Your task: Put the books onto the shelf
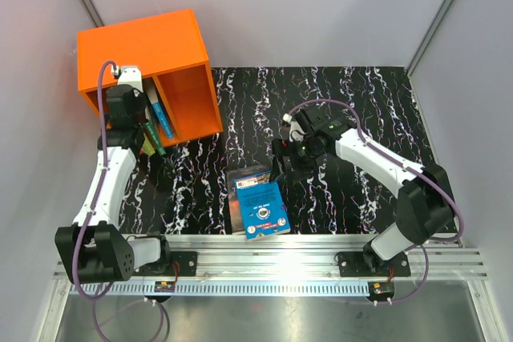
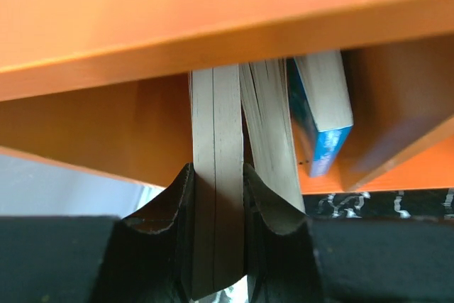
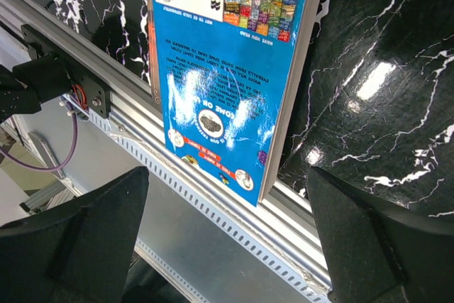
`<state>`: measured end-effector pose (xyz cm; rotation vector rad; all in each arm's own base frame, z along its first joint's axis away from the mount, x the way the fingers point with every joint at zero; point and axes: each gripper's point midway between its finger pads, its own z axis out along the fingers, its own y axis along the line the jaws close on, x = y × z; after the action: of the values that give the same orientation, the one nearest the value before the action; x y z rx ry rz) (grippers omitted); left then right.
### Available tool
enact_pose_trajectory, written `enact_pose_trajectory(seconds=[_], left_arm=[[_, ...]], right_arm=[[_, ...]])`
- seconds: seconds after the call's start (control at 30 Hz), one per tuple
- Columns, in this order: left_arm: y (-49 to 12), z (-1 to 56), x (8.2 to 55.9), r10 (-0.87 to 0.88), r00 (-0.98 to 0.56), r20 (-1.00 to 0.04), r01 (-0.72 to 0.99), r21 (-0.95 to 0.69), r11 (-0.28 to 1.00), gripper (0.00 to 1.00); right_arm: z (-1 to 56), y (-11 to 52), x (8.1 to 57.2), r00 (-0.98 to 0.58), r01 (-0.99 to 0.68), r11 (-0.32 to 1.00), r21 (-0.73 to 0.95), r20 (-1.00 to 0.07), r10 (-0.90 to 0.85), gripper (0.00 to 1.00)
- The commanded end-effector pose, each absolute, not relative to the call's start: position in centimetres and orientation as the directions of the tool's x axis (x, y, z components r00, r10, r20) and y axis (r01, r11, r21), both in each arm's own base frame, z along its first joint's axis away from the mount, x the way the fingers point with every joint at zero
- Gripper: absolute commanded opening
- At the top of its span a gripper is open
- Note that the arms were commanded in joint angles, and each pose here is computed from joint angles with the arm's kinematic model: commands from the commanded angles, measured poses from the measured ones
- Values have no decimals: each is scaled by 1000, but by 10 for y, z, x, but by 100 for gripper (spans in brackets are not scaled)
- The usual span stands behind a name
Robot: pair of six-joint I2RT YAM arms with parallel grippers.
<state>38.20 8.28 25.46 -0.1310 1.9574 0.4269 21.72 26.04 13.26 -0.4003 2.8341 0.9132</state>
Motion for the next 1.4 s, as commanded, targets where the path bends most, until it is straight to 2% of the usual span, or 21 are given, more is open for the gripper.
enact_pose_trajectory(seconds=[0.0,0.37,0.43,0.47,0.5,0.57,0.6,0.67,0.7,0.73,0.83,1.2,1.37], left_arm=[[96,320,400,192,-186,-964,-336,246,909,0],[101,302,408,245,-23,-969,-324,239,915,0],[104,301,410,245,-6,-970,-337,233,913,5],[107,300,410,246,-5,-969,-347,233,908,8],[109,298,410,248,5,-969,-356,230,906,17],[114,294,411,257,8,-967,-364,236,901,23],[116,294,411,263,25,-965,-372,235,898,36],[120,292,412,273,34,-962,-383,239,892,46],[122,297,412,276,57,-959,-397,232,888,57],[124,294,414,268,54,-962,-405,224,886,73],[129,296,416,247,43,-968,-429,205,880,83],[139,325,386,177,47,-983,-518,127,846,87],[146,344,348,47,80,-996,-606,-11,795,87]], right_arm=[[135,268,222,-954,-297,753,587,-216,-208,100],[130,274,220,-964,-268,746,610,-167,-209,99],[129,274,220,-964,-265,747,609,-163,-208,100],[129,274,220,-965,-263,748,610,-162,-207,99],[129,273,221,-965,-263,748,610,-164,-205,99],[129,274,220,-965,-261,747,611,-164,-203,100],[129,274,220,-966,-260,747,612,-167,-200,100],[126,273,219,-968,-250,750,613,-156,-195,99],[126,274,218,-969,-248,748,616,-156,-194,99],[125,273,217,-970,-243,748,618,-149,-192,99],[126,274,216,-974,-228,746,625,-140,-180,99],[132,275,212,-976,-217,730,648,-156,-152,99],[132,277,212,-978,-206,721,661,-155,-137,99]])
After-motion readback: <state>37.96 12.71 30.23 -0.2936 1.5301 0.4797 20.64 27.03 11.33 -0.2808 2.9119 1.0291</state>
